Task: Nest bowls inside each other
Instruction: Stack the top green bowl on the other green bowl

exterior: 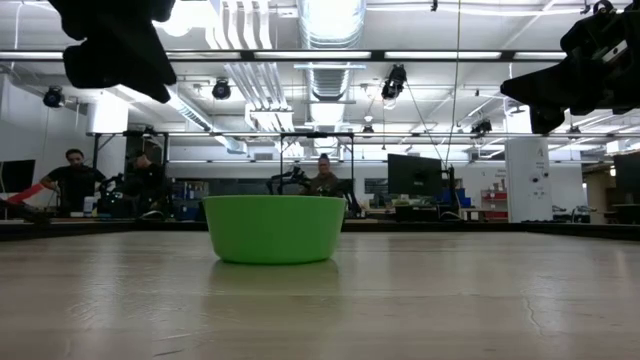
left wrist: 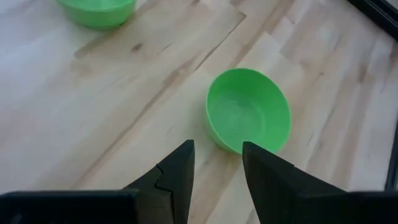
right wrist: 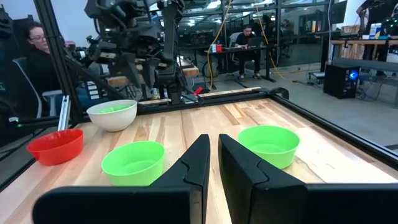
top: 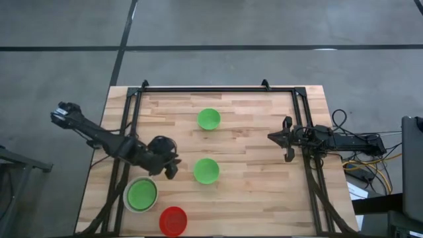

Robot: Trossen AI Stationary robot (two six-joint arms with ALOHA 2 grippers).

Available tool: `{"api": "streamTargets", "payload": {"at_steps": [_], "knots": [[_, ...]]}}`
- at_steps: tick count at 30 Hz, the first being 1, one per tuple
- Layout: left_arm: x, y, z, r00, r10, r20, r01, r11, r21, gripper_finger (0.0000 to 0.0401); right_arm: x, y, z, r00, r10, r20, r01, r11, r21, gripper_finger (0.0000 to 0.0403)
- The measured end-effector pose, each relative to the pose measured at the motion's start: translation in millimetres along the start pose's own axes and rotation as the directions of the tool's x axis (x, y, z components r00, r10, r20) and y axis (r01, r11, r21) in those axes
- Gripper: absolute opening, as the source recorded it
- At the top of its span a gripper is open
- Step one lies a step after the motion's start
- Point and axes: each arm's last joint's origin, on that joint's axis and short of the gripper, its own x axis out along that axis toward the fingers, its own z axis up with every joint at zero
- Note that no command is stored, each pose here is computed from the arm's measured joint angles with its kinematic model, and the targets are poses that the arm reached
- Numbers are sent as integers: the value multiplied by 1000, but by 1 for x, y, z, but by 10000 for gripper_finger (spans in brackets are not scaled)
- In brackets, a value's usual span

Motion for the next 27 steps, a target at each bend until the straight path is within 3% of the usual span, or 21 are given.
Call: {"api": "streamTargets", "payload": {"at_steps": [27], "knots": [[2, 1, 8, 993, 40, 110, -27, 993, -118, 140, 0, 0, 0, 1000, 0, 0, 0, 1000, -2, 34]]}}
